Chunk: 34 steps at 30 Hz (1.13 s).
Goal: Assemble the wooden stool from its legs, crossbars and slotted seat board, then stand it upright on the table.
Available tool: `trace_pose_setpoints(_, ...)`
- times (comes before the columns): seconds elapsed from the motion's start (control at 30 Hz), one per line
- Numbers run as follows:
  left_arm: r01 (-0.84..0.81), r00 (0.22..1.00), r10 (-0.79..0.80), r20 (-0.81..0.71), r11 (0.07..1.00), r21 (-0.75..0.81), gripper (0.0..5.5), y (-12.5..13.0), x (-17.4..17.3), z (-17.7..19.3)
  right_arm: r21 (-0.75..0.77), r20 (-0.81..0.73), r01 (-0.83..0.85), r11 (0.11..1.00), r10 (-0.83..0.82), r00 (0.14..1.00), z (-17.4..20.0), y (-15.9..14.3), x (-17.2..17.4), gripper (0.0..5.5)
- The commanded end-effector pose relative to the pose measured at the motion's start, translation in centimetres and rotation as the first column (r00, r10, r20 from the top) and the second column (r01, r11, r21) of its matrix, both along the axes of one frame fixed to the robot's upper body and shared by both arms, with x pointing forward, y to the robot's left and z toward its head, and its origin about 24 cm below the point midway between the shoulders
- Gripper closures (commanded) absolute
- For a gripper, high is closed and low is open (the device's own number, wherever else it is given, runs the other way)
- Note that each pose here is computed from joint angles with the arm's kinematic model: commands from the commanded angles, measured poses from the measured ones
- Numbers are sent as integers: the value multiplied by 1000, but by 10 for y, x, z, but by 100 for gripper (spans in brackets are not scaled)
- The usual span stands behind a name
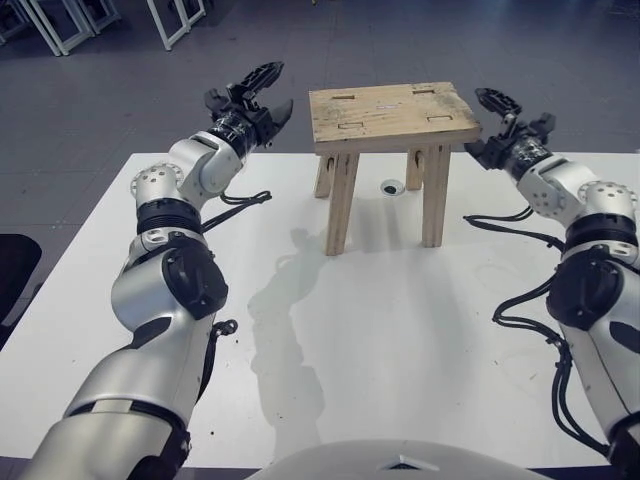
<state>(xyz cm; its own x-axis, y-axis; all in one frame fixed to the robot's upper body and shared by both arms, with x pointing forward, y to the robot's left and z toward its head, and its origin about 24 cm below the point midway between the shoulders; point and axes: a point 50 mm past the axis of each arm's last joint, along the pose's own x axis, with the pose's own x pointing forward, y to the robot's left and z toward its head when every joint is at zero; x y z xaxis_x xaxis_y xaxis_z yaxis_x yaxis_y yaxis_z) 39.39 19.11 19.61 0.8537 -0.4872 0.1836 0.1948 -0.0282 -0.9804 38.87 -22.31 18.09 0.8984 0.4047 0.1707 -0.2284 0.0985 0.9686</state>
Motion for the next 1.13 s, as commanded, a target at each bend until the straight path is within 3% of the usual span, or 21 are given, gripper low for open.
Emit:
trace_pose_setpoints(0.03,-178,979,155,135,968,175,238,27,-30,-9,-74,60,111,991,-107,992,-2,-20,-22,110)
trace_pose_setpoints(0.1,-344,930,269,252,878,331,238,36,-52,-13,-262,72,216,941,-204,976,-6,-30,-43,110)
trace_pose_setpoints(0.2,-484,869,283,405,656,579,238,29,-81,-33,-609,182,294,737,-232,956,-15,-17,-77,110)
trace_pose_setpoints(0.33,-536,843,280,458,499,681,238,14,-108,-64,-781,270,343,523,-212,939,-37,11,-102,110)
trace_pose_setpoints(0.5,-570,821,265,505,429,701,238,-6,-125,-82,-838,393,447,315,-220,893,-60,30,-123,110)
trace_pose_setpoints(0.77,-583,810,145,569,315,749,238,-9,-130,-85,-855,409,453,254,-209,888,-79,62,-141,110)
trace_pose_setpoints(0.9,-579,815,159,557,260,773,238,-13,-133,-98,-848,437,490,202,-257,862,-87,69,-144,110)
trace_pose_setpoints(1.13,-585,810,151,567,153,796,238,3,-139,-108,-853,447,488,184,-223,866,-99,87,-152,110)
